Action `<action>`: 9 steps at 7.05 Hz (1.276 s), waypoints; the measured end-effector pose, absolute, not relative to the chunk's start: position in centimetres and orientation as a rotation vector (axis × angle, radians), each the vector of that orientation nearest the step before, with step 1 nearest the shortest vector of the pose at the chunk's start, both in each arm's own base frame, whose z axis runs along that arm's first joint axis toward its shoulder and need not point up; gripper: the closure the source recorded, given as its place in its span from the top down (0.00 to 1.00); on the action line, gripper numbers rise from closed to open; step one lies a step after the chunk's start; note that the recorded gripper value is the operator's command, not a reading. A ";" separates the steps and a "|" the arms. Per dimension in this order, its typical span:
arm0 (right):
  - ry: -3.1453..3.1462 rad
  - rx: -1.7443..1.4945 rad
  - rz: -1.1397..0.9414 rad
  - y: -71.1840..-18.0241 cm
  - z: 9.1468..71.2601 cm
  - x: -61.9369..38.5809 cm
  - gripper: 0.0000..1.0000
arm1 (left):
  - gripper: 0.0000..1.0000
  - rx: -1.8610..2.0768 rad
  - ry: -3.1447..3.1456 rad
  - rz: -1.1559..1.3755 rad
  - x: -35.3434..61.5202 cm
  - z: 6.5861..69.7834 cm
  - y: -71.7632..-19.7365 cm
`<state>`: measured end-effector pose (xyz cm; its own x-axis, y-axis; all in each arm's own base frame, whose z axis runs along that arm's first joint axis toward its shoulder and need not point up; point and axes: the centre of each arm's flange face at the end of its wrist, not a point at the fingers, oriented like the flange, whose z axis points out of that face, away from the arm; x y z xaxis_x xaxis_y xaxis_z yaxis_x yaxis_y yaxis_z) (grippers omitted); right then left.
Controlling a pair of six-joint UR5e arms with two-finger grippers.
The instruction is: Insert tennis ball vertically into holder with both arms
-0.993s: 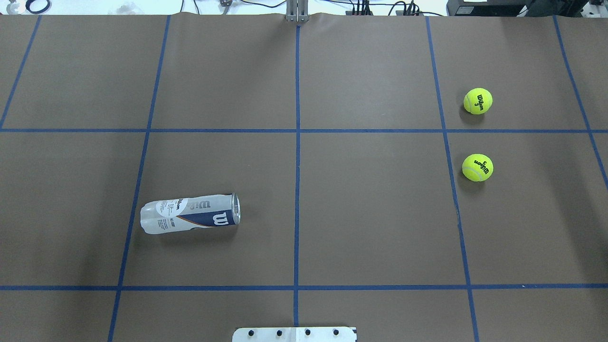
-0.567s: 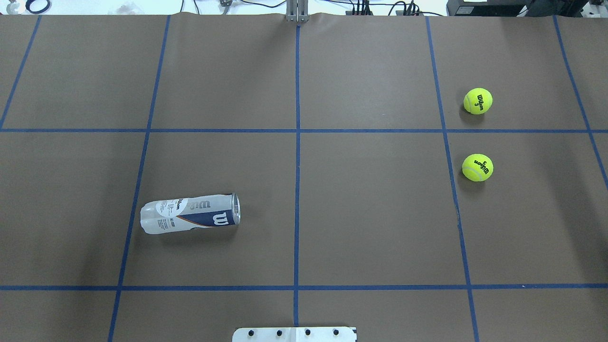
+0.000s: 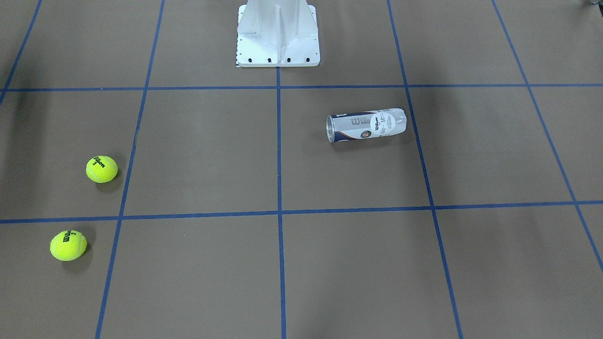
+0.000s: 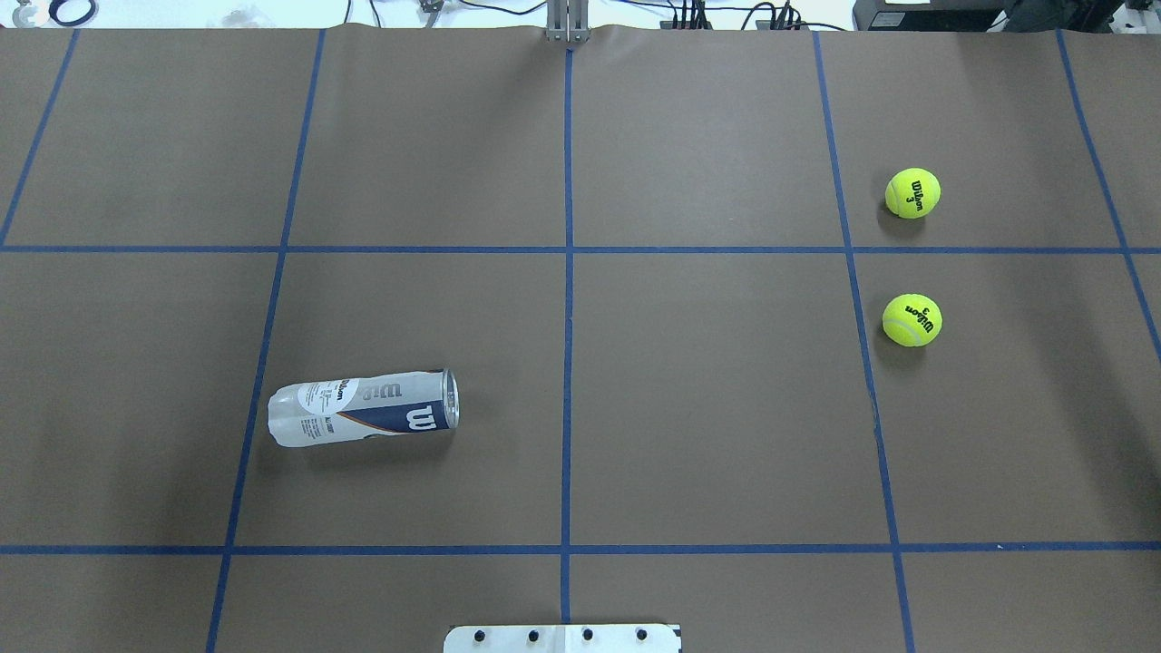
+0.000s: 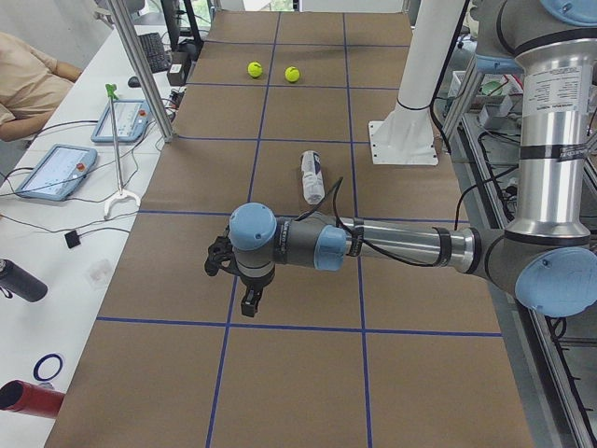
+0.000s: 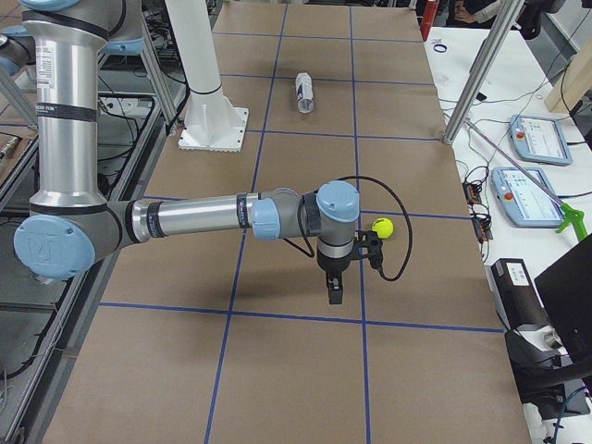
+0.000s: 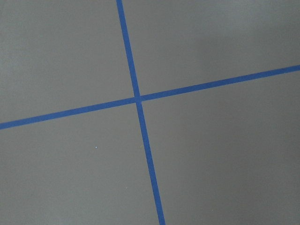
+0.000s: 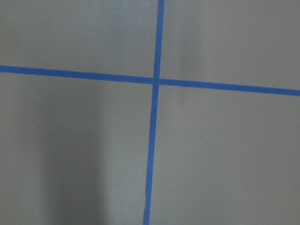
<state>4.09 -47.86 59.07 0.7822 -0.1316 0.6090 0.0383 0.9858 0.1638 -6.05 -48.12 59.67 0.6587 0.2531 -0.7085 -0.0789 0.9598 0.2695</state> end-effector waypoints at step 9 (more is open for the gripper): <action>-0.688 0.273 -0.136 -48.9 59.0 3.9 1.00 | 0.99 0.844 0.864 0.556 0.1 48.3 -53.1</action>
